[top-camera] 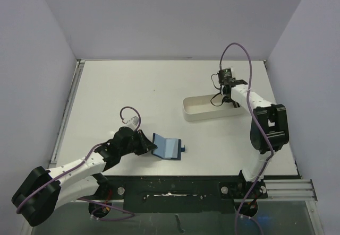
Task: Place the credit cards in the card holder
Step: Pick up the credit card from the storage box.
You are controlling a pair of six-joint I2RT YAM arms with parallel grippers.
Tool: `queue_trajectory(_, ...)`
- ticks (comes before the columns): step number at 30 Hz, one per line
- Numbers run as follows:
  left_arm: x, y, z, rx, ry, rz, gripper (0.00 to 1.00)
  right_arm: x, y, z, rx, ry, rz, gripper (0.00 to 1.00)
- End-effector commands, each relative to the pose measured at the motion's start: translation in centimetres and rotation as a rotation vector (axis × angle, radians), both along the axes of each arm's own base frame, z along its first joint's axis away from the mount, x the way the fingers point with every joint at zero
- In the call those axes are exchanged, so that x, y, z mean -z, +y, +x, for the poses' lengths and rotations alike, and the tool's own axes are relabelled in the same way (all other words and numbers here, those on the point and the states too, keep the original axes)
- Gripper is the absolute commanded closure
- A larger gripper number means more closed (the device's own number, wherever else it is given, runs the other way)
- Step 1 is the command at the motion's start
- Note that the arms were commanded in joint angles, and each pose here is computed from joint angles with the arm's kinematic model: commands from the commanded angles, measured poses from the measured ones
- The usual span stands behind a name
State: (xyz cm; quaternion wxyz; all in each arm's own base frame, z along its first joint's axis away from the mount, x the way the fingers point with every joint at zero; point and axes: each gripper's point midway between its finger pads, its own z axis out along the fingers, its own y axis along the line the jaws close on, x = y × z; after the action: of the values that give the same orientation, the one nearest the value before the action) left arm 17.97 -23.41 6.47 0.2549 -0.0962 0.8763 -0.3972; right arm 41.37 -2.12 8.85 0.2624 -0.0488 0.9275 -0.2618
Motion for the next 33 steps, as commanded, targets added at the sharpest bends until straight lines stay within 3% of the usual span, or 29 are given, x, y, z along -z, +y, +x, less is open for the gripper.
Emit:
queue_trajectory(1,-2.1,-0.7,0.9,0.001,-0.069,-0.061,1.00,-5.3,1.4,0.6,-0.024,-0.111,0.078,1.00)
queue_trajectory(18,-2.3,-1.9,1.5,-0.012,-0.032,-0.119,1.00,-12.1,8.0,-4.1,-0.129,-0.230,0.310,1.00)
queue_trajectory(25,-1.8,-2.9,1.8,-0.013,0.001,-0.154,1.00,-15.1,13.6,-8.1,-0.187,-0.366,0.650,1.00)
queue_trajectory(33,-0.5,-3.3,1.5,-0.013,0.037,-0.149,0.97,-13.7,21.0,-14.1,-0.238,-0.392,1.008,1.00)
